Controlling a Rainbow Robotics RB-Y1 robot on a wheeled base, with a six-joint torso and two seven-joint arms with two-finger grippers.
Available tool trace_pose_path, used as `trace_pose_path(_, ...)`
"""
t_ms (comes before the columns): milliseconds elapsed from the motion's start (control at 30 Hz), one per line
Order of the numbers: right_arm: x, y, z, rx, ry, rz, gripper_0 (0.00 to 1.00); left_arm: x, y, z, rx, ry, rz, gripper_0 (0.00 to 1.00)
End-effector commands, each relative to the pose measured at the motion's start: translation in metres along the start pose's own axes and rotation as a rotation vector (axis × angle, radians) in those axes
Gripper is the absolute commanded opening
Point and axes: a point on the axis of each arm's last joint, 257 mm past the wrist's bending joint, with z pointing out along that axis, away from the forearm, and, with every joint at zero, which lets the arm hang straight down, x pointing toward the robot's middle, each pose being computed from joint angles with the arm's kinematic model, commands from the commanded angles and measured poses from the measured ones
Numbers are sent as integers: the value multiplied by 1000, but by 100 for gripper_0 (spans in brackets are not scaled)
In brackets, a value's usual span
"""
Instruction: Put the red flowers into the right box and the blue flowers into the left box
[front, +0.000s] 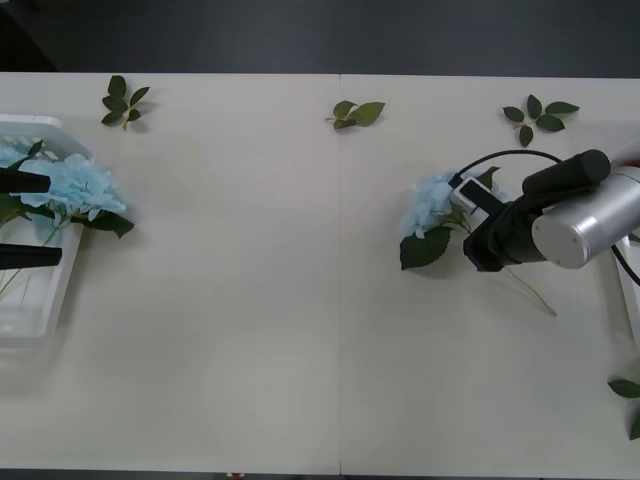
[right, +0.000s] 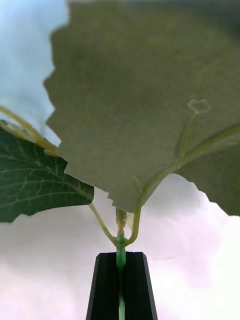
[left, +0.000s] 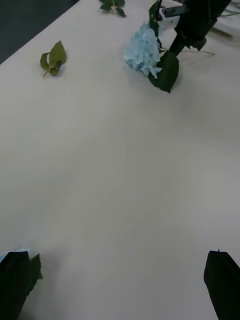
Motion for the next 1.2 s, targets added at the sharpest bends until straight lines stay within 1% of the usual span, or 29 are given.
trace_pose_path(33,-26,-7,-19,-41,-61,-4,3,-30,-3,5,44,-52,73,100)
trace_pose_path(133,-42,1,-34,-111,-117,49,3,-34,-6,7,89,-78,37,100)
trace_pose_path(267,-72,14,-62,-211,-203,121,2,-35,-3,5,124,-72,4,100)
trace_pose_path(400,-107,30,-97,-380,-314,268,2,-36,5,2,135,-63,-8,100)
trace_pose_path(433,-112,32,-102,-402,-331,280,2,-36,6,1,135,-61,-10,100)
trace_pose_path(667,-167,53,-162,-614,-556,325,1,-32,13,-7,153,-48,-29,100)
trace_pose_path(900,-211,76,-202,-757,-738,357,0,-33,9,-4,165,-45,-18,100)
trace_pose_path(1067,-237,94,-228,-852,-853,362,0,-43,-1,1,186,-55,15,100)
trace_pose_path(1200,-258,108,-241,-899,-934,366,0,-54,-11,10,215,-74,-117,100)
